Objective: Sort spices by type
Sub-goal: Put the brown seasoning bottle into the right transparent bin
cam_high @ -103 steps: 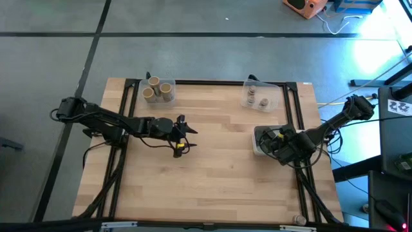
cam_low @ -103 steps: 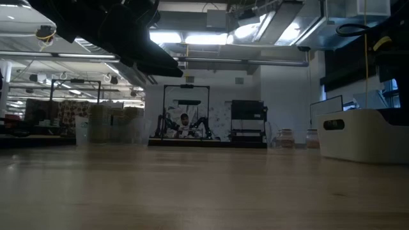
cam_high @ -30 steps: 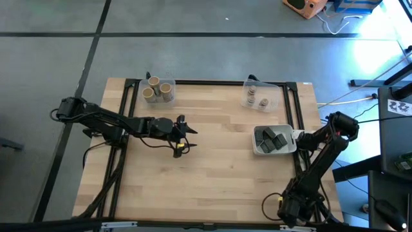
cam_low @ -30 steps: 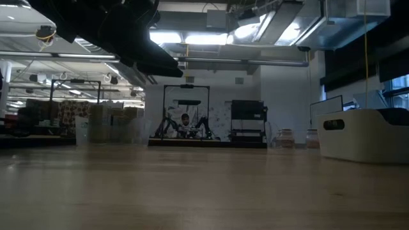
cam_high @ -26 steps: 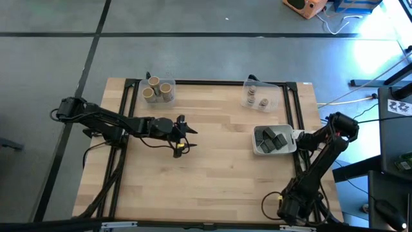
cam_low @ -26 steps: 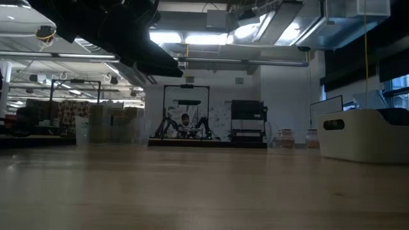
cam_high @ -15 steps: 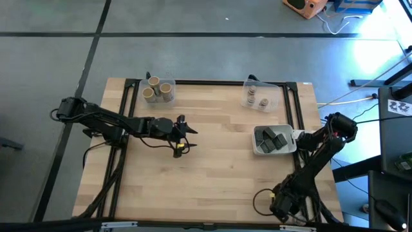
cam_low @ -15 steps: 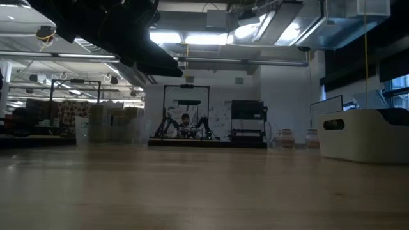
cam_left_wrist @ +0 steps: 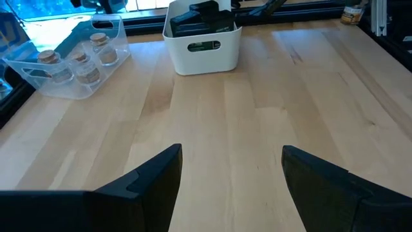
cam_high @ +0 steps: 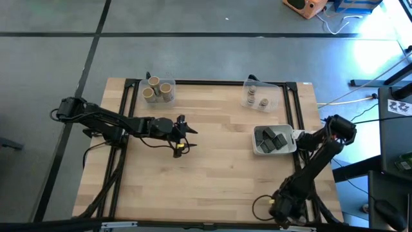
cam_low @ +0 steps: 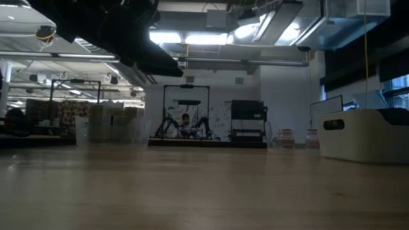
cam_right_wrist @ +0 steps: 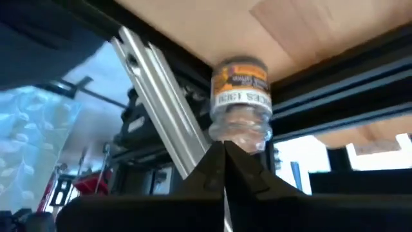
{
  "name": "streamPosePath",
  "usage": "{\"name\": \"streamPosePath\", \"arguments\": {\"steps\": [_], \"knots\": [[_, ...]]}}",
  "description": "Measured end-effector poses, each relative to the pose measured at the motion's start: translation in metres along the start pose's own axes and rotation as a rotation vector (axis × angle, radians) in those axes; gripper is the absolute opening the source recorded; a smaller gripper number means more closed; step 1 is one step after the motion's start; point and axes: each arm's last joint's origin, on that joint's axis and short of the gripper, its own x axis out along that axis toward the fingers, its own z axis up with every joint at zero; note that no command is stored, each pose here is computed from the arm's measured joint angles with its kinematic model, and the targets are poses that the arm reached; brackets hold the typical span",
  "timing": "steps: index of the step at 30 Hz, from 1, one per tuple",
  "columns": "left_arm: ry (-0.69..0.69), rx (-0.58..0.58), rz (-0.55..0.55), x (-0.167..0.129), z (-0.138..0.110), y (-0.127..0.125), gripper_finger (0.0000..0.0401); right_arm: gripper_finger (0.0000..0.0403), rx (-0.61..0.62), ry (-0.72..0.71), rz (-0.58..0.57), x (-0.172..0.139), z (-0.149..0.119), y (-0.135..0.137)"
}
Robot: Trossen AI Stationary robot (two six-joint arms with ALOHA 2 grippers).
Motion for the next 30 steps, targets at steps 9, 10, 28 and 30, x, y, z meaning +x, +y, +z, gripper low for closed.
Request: {"name": "streamPosePath", "arguments": {"steps": [9, 10, 28, 30], "knots": [[0.000, 0.007, 0.000, 0.000, 0.000, 0.000, 0.0248, 0.0001, -0.006, 0.101, -0.042, 0.014, 0.009, 0.005], [0.000, 0.007, 0.000, 0.000, 0.000, 0.000, 0.0248, 0.0001, -0.001, 0.111, -0.049, 0.014, 0.009, 0.004], [0.001, 0.007, -0.001, 0.000, 0.000, 0.000, 0.0248, 0.0001, 0.049, 0.210, -0.135, 0.031, 0.018, 0.004], [0.001, 0.007, -0.001, 0.000, 0.000, 0.000, 0.0248, 0.0001, 0.050, 0.189, -0.124, 0.029, 0.021, 0.005]]}}
